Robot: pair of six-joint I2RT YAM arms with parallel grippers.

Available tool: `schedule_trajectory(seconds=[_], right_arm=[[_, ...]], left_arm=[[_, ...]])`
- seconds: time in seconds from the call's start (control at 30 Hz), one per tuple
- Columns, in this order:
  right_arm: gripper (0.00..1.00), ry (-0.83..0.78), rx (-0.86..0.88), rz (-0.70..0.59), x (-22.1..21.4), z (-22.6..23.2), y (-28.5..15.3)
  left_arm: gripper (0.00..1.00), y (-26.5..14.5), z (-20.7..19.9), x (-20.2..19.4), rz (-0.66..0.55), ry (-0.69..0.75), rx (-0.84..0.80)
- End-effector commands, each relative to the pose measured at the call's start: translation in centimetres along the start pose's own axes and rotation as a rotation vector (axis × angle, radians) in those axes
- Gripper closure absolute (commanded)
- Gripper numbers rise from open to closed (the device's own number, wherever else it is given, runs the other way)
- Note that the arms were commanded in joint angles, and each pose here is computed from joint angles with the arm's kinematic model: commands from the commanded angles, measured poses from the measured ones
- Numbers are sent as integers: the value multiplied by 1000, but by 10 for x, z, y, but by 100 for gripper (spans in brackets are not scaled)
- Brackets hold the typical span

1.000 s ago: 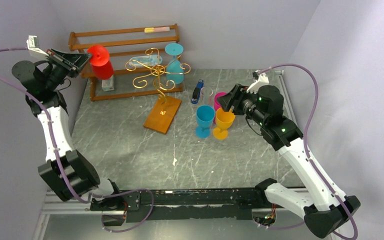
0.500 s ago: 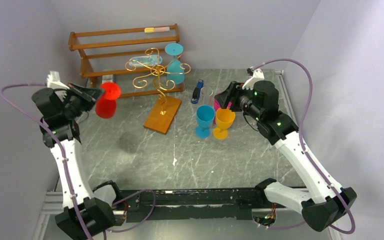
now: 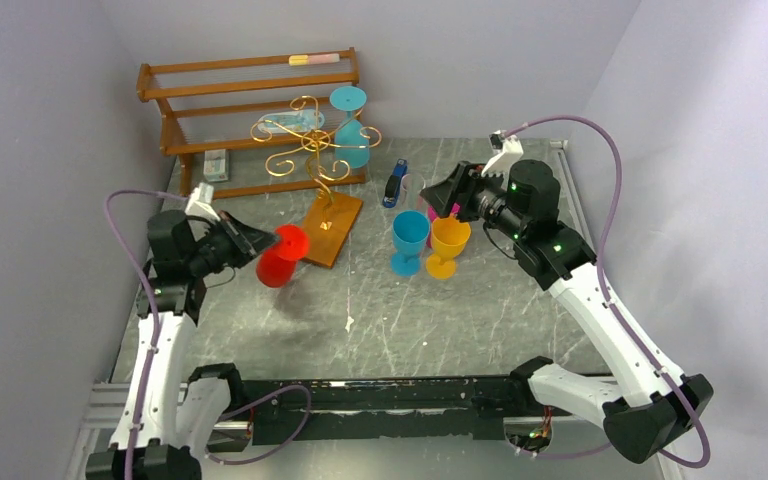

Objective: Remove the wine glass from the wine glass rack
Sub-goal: Place the wine glass at the center of the board.

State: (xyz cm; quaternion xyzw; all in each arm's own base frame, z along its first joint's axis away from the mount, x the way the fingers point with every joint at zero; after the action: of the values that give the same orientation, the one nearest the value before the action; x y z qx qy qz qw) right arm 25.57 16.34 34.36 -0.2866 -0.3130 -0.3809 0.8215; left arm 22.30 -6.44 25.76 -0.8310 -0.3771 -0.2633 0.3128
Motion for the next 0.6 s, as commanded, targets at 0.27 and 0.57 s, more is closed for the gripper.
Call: schedule_trajectory(seconds=[0.27,0.57], right_arm=[[35,62,363,208,-27,35,0],[36,143,541,436,-63,43,-5]], left_arm=[[95,25,-84,-63,209,235,-402],[95,23,-120,-65,169,222,-599]])
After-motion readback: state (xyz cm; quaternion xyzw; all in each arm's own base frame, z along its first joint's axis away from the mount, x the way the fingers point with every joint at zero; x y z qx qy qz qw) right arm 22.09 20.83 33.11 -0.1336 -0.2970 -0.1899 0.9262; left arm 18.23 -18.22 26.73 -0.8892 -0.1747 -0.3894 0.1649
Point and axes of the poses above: each gripper's point midway between its finger pads, its own y axis out along the fingers, its own z axis along the line the jaws close on, x = y × z, the point moved 6 cm from there along -y, back along the fingers, and after that the axes turned 13 degrees about y, right-handed, at the moved point
